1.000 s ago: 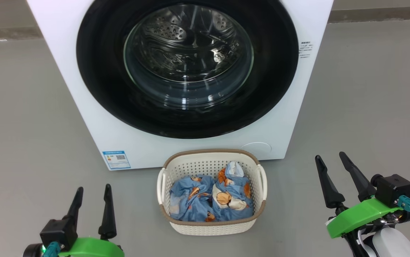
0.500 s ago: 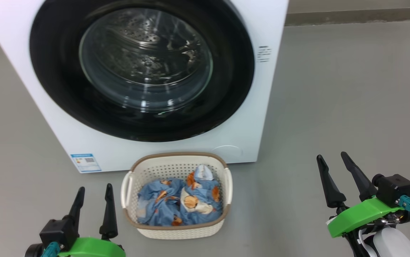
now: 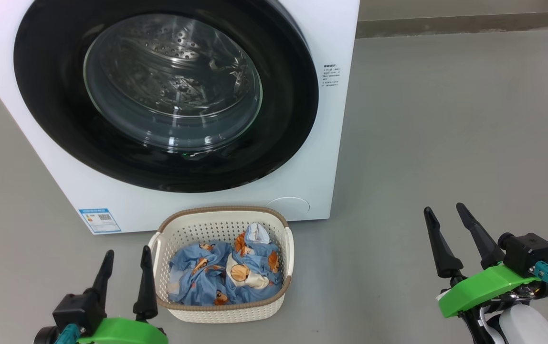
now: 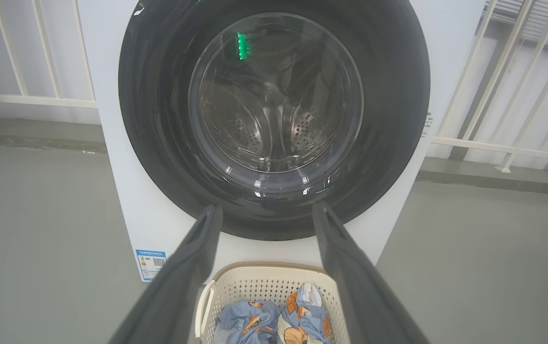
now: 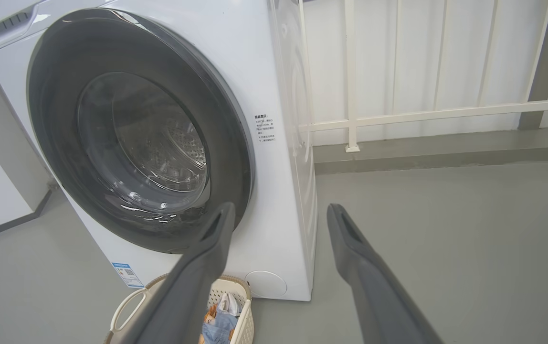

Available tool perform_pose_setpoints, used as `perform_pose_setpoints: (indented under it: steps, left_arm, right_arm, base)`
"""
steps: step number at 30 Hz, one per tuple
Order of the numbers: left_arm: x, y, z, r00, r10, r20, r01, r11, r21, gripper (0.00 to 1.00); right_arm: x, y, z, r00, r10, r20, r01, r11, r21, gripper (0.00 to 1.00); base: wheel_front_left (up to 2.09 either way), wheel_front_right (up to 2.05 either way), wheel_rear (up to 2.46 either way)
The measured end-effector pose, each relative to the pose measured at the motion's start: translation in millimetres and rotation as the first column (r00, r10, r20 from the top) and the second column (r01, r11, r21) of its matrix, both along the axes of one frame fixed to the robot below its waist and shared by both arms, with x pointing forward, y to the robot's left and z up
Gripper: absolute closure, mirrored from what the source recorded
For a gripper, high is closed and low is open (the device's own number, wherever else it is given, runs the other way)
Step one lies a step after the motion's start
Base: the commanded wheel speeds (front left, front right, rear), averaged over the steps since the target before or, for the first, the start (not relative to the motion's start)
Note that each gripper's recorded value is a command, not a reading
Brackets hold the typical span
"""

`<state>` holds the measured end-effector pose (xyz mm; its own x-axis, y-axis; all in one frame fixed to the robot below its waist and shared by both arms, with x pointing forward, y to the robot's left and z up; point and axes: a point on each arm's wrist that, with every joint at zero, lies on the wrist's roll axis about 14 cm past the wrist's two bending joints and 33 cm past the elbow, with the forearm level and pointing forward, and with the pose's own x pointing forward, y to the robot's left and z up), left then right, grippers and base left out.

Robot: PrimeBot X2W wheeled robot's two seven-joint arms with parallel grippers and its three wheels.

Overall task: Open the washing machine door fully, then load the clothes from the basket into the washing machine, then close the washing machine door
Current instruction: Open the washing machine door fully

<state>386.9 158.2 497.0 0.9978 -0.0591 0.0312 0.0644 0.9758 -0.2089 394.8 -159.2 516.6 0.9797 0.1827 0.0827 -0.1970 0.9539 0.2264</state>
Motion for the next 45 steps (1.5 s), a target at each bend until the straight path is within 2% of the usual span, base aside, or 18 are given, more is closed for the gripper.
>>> perform_pose_setpoints:
  steps: [45]
  left_arm:
    - [-2.5,3.3,-1.7,1.0,0.009,-0.005,-0.009,1.0,0.001,0.0]
  right_arm:
    - [3.6,-5.5,-3.4,1.0,0.004,-0.011,-0.004,0.999,-0.032,0.0]
  base:
    - [0.0,0.0,0.0]
